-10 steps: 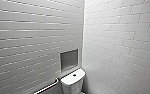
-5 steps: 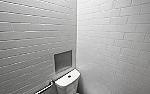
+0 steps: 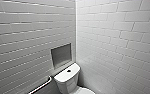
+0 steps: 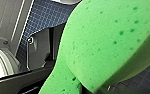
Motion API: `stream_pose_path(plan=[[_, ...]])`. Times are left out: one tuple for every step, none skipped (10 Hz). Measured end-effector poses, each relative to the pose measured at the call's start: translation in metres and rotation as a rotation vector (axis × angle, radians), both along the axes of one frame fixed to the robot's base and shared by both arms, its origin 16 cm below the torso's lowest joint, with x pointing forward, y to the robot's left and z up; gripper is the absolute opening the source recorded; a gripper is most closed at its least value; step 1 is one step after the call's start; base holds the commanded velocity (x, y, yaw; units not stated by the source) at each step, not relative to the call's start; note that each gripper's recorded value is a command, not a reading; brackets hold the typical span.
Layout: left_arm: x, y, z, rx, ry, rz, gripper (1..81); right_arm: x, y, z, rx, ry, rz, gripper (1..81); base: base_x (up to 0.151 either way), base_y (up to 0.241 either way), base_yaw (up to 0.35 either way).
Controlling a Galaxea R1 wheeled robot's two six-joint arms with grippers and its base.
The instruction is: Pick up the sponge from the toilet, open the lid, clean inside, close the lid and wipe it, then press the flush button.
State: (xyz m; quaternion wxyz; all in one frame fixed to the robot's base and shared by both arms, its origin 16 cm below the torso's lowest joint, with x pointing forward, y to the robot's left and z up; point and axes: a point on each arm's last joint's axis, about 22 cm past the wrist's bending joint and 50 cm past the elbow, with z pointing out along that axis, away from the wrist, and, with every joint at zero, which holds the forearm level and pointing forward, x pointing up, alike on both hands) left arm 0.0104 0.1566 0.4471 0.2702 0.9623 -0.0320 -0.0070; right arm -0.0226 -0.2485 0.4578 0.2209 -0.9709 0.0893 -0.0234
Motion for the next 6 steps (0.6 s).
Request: stream_pose_path(plan=[[0.005, 0.002, -0.001, 0.004, 0.006, 0.0, 81.1, 0.01, -0.001, -0.002, -0.004, -0.003, -0.001, 1.0, 0.0, 0.0, 0.0], [0.009, 0.003, -0.001, 0.006, 0.007, 0.0, 81.1, 0.016, -0.001, -0.002, -0.003, -0.007, -0.004, 1.0, 0.0, 0.0, 0.0], [0.009, 0.003, -0.001, 0.007, 0.008, 0.001, 81.1, 0.011, -0.001, -0.002, -0.004, 0.001, -0.002, 1.0, 0.0, 0.0, 0.0], [0.004, 0.002, -0.001, 0.005, 0.014, 0.001, 81.1, 0.007, -0.002, -0.002, -0.005, 0.007, -0.001, 1.0, 0.0, 0.0, 0.0], [0.0, 0.001, -0.001, 0.003, 0.018, 0.001, 81.1, 0.004, -0.002, -0.002, -0.005, 0.01, -0.001, 1.0, 0.0, 0.0, 0.0], [-0.001, 0.001, -0.001, 0.004, 0.023, 0.001, 81.1, 0.005, -0.002, -0.002, -0.005, 0.013, -0.001, 1.0, 0.0, 0.0, 0.0]])
